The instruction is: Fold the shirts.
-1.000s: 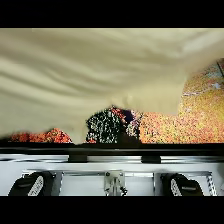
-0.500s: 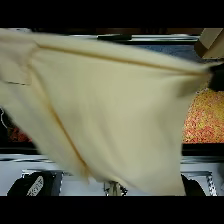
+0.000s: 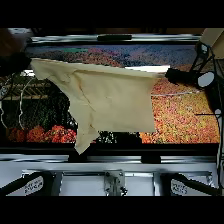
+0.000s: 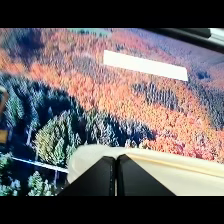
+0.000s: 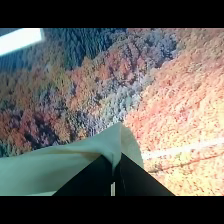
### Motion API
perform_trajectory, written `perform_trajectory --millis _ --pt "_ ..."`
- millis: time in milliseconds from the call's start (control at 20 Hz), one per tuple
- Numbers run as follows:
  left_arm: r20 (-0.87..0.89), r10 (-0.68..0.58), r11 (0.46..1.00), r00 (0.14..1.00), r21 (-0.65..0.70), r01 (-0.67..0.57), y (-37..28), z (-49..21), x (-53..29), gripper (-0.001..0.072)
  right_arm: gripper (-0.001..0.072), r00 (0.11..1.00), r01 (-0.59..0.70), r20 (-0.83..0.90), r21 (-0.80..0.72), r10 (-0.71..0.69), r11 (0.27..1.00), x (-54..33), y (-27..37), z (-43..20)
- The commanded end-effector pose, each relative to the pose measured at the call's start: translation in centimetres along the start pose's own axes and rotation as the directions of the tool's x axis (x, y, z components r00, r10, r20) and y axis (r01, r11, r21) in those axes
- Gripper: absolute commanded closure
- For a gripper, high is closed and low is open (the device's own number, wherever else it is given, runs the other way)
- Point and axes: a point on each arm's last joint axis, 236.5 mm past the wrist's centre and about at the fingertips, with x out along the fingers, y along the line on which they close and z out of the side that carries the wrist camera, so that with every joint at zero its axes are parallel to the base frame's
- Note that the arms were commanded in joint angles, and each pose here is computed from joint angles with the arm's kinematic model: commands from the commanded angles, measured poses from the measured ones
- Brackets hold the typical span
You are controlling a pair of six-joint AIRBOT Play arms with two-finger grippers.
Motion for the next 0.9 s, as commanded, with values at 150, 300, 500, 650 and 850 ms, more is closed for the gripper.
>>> perform_trajectory --millis 150,300,500,650,850 --pt "-0.28 -0.111 0.98 0.953 -0.192 0.058 -0.8 -11.2 10.9 0.0675 0.0644 0.988 -0.052 -0.135 0.185 0.078 0.981 8.5 2.5 -7.3" --pt "-0.362 -0.156 0.974 0.919 -0.21 0.083 -1.7 -12.8 10.3 0.0564 0.0259 0.984 -0.077 -0.145 0.176 0.103 0.981 7.0 3.6 -6.8" --pt "-0.548 -0.231 0.961 0.804 -0.257 0.101 -0.4 -13.5 4.9 0.0067 0.025 0.969 -0.029 -0.243 0.023 0.034 0.999 0.5 0.7 -6.2" --pt "-0.746 -0.207 0.955 0.633 -0.296 -0.036 1.9 -18.5 0.5 0.0257 0.025 0.903 0.068 -0.419 -0.075 -0.094 0.995 -4.9 -3.9 -9.1" --pt "-0.823 -0.216 0.952 0.526 -0.296 -0.074 0.7 -26.3 0.3 0.0253 0.025 0.781 0.076 -0.615 -0.081 -0.11 0.994 -7.6 -6.1 -14.6"
